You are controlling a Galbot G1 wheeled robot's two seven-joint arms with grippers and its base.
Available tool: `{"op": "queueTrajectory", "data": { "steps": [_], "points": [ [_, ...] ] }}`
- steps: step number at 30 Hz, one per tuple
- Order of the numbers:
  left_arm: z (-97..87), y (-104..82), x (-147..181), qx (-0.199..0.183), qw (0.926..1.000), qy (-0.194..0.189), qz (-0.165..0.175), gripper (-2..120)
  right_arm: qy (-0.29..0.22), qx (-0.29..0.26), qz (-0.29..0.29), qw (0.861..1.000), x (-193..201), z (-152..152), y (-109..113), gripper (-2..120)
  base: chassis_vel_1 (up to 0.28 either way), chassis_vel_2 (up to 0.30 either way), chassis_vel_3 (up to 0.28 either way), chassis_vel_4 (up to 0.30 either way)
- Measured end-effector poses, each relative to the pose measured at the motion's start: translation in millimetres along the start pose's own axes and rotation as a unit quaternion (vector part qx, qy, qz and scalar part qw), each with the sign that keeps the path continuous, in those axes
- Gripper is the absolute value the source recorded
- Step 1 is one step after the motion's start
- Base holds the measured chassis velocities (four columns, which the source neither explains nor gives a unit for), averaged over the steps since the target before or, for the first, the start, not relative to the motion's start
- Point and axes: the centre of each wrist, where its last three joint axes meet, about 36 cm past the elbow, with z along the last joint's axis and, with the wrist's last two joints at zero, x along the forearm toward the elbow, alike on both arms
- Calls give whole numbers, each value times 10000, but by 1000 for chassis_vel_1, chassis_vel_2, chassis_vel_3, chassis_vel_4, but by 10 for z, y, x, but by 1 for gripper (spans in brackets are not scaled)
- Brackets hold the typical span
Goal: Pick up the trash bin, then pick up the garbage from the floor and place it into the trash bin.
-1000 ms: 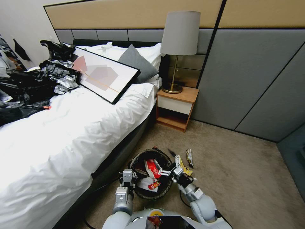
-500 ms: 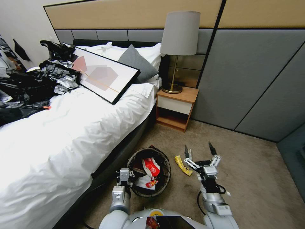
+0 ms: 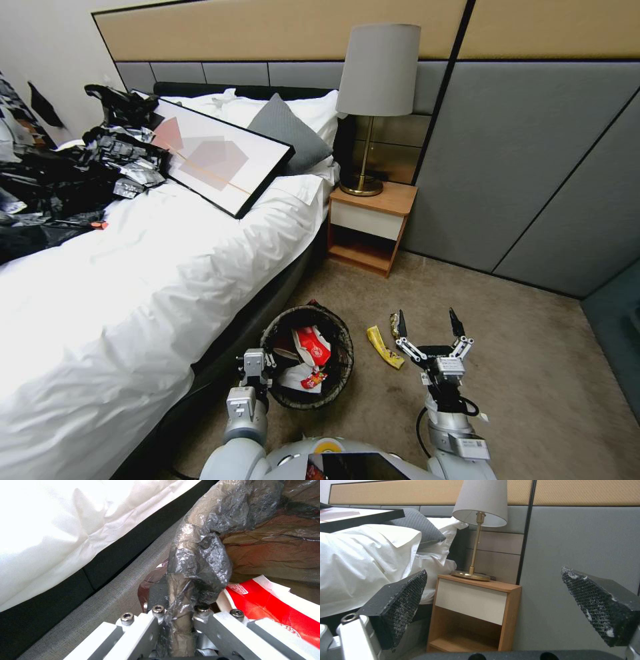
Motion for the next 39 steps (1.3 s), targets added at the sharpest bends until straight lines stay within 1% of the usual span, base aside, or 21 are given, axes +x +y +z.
{"op": "queueTrajectory", "data": {
  "steps": [4,8,9,12,13,16,17,20,21,25,26,29,30,33,34,38,39],
  "points": [
    [0,-1,0,1,10000,5,-2,0,86,-7,19,10000,-93,15,-68,100,0,0,0,0],
    [-2,-3,2,-2,10000,6,0,0,314,-157,-47,9994,-419,99,-234,100,0,0,0,0],
    [-2,-3,2,-2,10000,6,0,0,314,-157,-47,9994,-419,99,-234,100,0,0,0,0],
    [-5,-9,5,2,10000,5,2,0,766,-350,-199,9962,-688,291,-318,100,0,0,0,0],
    [-5,-9,5,2,10000,5,2,0,766,-350,-199,9962,-688,291,-318,100,0,0,0,0],
    [-11,-10,8,9,10000,-2,-4,0,1294,-346,-394,9902,-877,577,-354,100,0,0,0,0],
    [-11,-10,8,9,10000,-2,-4,0,1294,-346,-394,9902,-877,577,-354,100,0,0,0,0],
    [-13,-12,8,10,10000,-3,-6,0,1771,-270,-608,9819,-1008,921,-370,100,0,0,0,0],
    [-13,-12,8,10,10000,-3,-6,0,1771,-270,-608,9819,-1008,921,-370,100,0,0,0,0],
    [-11,-12,10,8,10000,2,-8,0,2258,-218,-965,9691,-1054,1272,-384,100,0,0,0,0],
    [-11,-12,10,8,10000,2,-8,0,2258,-218,-965,9691,-1054,1272,-384,100,0,0,0,0],
    [-1,-11,8,-5,10000,16,-10,0,2651,-154,-1163,9570,-1009,1554,-393,100,0,0,0,0],
    [-1,-11,8,-5,10000,16,-10,0,2651,-154,-1163,9570,-1009,1554,-393,100,0,0,0,0],
    [7,-10,13,-17,10000,30,-7,0,3039,-134,-1348,9430,-902,1853,-394,100,0,0,0,0],
    [7,-10,13,-17,10000,30,-7,0,3039,-134,-1348,9430,-902,1853,-394,100,0,0,0,0],
    [11,-5,23,-31,10000,41,-16,0,3336,-103,-1454,9314,-795,2145,-398,100,0,0,0,0],
    [11,-5,23,-31,10000,41,-16,0,3336,-103,-1454,9314,-795,2145,-398,100,0,0,0,0]
  ]
}}
